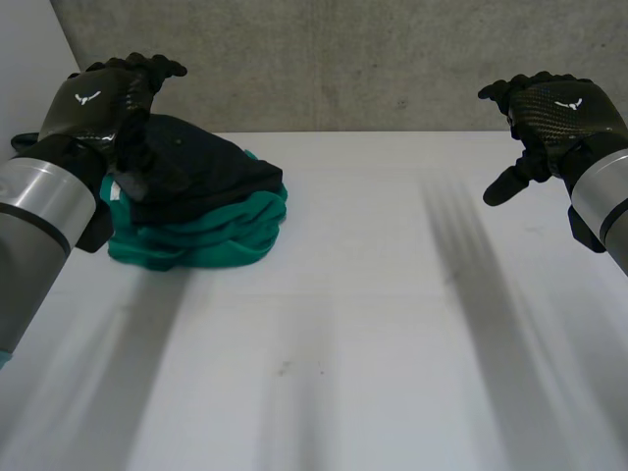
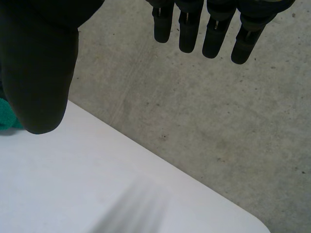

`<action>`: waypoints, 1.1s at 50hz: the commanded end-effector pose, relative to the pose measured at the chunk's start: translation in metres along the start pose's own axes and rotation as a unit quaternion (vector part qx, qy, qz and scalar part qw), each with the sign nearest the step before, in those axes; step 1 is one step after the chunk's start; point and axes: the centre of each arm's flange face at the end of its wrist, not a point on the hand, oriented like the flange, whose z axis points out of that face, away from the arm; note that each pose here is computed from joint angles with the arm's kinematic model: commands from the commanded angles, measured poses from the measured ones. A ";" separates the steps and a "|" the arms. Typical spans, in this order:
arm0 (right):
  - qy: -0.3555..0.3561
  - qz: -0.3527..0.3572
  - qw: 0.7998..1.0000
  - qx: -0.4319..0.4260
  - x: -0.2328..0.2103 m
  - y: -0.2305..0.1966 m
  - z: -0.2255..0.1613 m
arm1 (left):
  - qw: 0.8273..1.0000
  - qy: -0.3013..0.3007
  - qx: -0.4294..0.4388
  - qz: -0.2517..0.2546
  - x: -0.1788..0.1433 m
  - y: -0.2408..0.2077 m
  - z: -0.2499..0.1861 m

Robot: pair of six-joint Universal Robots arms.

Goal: Fold the laundry.

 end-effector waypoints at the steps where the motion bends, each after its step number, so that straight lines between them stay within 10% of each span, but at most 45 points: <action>1: -0.003 -0.001 1.000 -0.002 -0.001 0.001 0.000 | 0.995 -0.008 -0.008 0.099 -0.009 0.037 0.038; 17: -0.009 0.000 1.000 -0.019 -0.006 0.012 -0.002 | 0.951 -0.069 -0.052 0.295 -0.086 0.154 0.142; 27: -0.008 -0.005 1.000 -0.023 -0.005 0.015 -0.001 | 0.943 -0.067 0.021 0.326 -0.064 0.135 0.150; 40: 0.004 -0.016 1.000 -0.001 0.003 0.002 0.000 | 0.984 0.095 0.133 0.072 0.082 0.032 0.077; 55: 0.042 -0.015 0.999 -0.011 0.029 0.008 0.010 | 0.942 0.288 0.010 -0.172 0.197 0.101 0.025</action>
